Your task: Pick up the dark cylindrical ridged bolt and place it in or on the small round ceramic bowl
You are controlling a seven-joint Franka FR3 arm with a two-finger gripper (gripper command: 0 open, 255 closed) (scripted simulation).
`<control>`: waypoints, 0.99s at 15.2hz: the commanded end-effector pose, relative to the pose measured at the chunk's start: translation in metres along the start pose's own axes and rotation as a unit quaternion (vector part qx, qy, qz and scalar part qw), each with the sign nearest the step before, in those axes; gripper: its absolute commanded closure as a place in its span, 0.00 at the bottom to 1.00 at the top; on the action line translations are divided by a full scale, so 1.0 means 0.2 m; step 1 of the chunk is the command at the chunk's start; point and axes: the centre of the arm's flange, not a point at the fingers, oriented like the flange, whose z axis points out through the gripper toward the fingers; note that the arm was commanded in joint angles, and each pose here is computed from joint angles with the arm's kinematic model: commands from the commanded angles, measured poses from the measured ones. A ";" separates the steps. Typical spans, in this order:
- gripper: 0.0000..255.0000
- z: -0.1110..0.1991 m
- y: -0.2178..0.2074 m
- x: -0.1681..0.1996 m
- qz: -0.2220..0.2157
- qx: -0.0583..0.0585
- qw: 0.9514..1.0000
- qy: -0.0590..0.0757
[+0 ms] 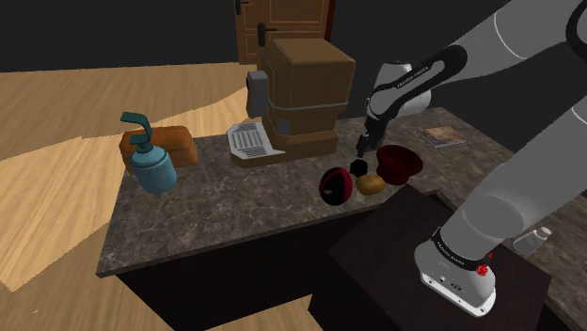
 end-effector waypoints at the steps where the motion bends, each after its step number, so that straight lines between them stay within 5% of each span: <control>1: 0.00 0.12 0.05 0.03 -0.003 -0.002 1.000 0.002; 4: 0.00 0.29 0.13 0.08 -0.006 -0.003 1.000 0.003; 15: 0.00 0.51 0.14 0.09 -0.006 -0.003 1.000 0.003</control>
